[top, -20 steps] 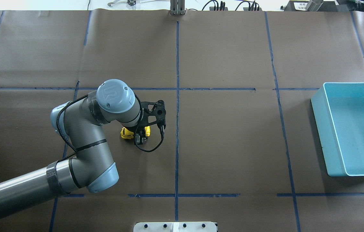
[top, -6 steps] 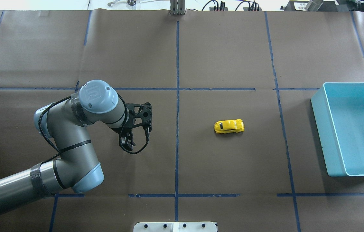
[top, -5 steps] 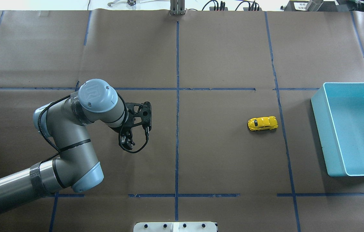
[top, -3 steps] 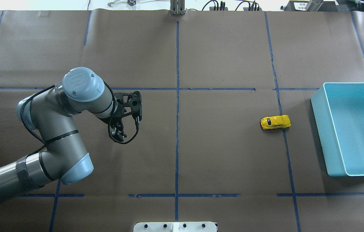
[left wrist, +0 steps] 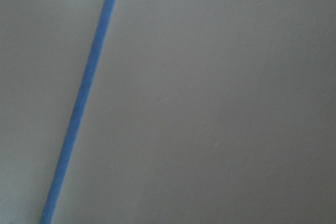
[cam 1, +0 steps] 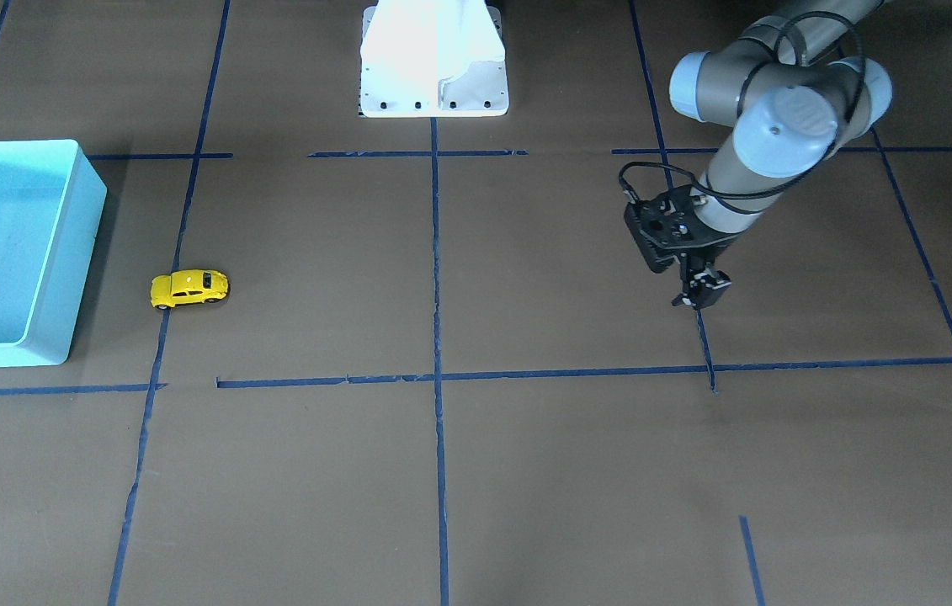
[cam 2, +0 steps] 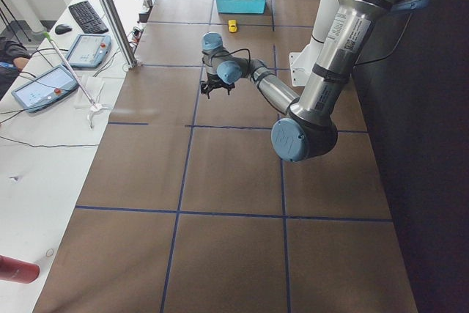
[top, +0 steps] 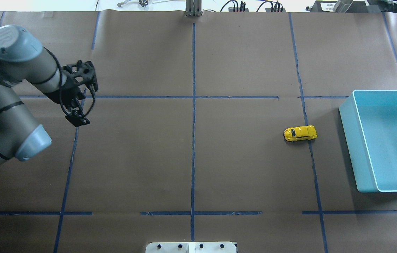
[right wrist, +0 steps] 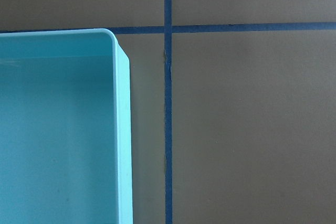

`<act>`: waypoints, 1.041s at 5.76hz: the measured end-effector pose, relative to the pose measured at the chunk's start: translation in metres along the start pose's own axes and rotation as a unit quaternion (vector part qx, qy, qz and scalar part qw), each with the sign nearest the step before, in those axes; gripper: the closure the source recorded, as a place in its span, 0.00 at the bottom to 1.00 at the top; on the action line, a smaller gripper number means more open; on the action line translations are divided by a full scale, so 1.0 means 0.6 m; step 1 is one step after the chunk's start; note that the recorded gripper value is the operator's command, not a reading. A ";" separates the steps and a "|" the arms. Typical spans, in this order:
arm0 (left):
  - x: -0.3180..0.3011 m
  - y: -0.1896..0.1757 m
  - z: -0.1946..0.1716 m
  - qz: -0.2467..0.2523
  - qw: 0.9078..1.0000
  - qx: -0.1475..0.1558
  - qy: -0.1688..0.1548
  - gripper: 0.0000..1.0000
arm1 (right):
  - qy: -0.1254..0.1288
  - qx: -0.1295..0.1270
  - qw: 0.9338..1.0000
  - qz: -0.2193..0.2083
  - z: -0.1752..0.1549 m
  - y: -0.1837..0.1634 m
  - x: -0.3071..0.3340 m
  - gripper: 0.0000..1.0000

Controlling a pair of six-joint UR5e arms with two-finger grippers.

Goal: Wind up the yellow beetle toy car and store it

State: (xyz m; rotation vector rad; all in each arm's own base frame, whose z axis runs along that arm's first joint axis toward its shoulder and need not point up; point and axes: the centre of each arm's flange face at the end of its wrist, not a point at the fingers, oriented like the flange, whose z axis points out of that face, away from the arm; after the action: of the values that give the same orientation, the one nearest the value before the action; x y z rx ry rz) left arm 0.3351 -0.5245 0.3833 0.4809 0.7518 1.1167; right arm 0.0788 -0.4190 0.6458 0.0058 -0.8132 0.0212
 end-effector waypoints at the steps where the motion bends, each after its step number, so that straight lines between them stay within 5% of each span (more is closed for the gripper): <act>1: -0.056 0.083 -0.023 -0.055 0.998 -0.011 0.007 0.00 | 0.000 0.011 1.000 -0.013 -0.003 -0.003 -0.004 0.00; 4: -0.167 0.352 -0.075 -0.205 0.978 -0.032 -0.004 0.00 | -0.027 0.056 0.994 -0.086 -0.015 -0.018 -0.040 0.00; 6: -0.191 0.533 -0.109 -0.307 0.951 -0.036 -0.020 0.00 | -0.042 0.081 0.974 -0.208 -0.016 -0.026 -0.092 0.00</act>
State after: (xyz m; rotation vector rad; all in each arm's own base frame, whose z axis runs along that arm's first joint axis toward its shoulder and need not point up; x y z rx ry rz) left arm 0.0603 -0.5108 0.5932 0.1800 0.7521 0.5453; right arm 0.0481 -0.4353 0.5990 0.3331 -0.8799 -0.3098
